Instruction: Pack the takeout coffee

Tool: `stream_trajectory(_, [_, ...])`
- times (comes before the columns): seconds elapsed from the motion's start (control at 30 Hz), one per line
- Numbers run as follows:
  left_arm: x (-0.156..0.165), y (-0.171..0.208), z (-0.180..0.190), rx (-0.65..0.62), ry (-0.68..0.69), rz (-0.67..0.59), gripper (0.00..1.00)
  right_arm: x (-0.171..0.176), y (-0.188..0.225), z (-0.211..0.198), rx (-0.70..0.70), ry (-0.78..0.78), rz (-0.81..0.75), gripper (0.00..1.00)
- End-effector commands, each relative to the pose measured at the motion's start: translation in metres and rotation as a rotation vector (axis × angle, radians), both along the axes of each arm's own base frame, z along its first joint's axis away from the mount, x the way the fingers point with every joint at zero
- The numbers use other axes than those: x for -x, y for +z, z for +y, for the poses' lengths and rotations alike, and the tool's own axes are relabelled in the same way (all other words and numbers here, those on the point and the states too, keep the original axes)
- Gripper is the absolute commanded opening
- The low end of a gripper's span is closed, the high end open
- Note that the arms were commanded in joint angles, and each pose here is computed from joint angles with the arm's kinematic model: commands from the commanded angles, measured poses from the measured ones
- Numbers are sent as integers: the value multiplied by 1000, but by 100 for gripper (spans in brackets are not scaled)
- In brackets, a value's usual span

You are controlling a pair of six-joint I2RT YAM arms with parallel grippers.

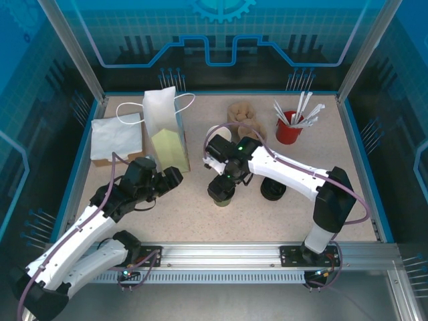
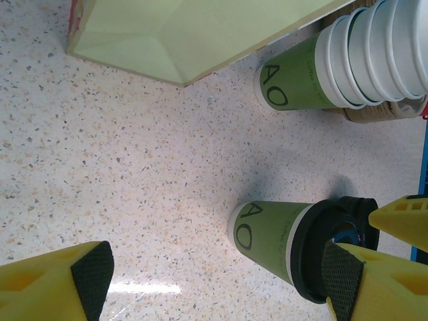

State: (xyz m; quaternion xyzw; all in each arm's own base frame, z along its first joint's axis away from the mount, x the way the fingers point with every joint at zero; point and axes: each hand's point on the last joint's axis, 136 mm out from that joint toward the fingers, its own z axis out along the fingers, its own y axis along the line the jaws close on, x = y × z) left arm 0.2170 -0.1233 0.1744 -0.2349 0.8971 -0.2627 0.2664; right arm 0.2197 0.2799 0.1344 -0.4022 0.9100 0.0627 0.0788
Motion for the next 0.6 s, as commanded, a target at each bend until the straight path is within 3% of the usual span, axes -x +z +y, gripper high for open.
stream_trajectory(0.0, [2,-7,6,-25,11,15,85,10,0,6,6,50,35,100])
stream_trajectory(0.57, [0,-9,3,-20,2,22,86,10,-19,13,33,64,71,100])
